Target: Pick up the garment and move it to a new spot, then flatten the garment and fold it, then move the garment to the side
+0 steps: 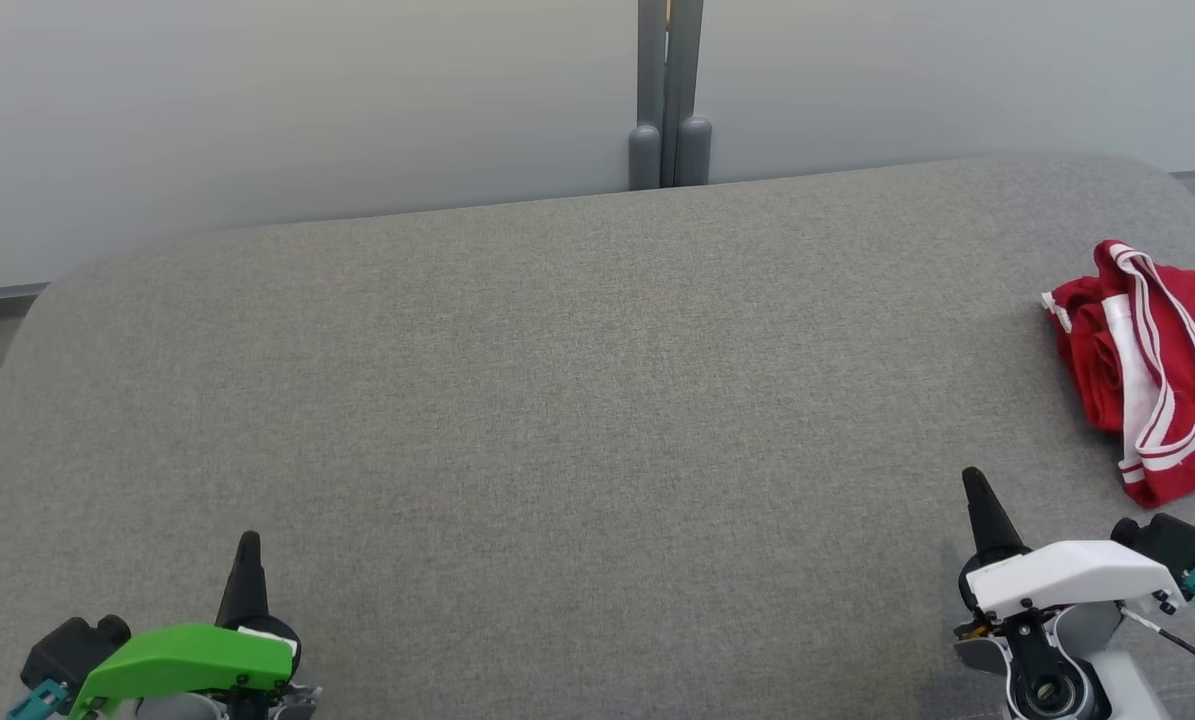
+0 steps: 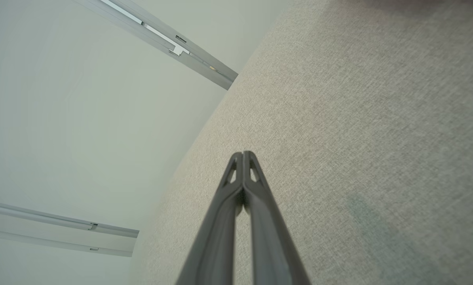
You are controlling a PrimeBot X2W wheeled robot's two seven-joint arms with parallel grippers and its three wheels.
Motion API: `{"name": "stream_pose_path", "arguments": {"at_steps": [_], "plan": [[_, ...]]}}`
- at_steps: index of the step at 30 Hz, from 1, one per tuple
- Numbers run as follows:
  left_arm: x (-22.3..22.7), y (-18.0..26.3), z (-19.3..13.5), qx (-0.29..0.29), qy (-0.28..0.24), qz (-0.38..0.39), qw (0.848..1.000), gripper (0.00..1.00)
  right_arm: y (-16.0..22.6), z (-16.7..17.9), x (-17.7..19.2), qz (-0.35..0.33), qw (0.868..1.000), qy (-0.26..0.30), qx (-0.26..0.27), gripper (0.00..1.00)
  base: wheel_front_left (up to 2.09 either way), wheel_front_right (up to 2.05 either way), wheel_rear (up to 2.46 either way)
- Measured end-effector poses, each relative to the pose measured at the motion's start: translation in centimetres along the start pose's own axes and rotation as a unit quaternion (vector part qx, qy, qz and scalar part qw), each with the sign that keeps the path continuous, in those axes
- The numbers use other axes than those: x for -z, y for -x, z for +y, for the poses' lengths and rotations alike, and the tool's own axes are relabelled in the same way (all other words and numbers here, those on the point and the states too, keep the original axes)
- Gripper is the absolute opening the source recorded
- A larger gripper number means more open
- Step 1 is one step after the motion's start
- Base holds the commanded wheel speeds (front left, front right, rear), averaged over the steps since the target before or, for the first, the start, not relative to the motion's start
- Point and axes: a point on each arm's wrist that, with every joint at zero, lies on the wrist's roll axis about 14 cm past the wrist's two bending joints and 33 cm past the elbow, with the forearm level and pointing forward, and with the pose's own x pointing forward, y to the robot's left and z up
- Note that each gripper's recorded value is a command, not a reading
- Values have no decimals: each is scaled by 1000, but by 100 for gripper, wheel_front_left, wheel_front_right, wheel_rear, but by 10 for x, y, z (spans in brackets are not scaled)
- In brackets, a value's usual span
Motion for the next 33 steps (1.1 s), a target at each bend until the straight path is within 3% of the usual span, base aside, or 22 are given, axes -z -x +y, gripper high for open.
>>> {"name": "stream_pose_path", "arguments": {"at_steps": [33], "plan": [[-17, -8, -24, 44, 154, -5, 987, 0, -3, 14, -14, -8, 986, -166, -25, 0, 0, 0, 0]]}}
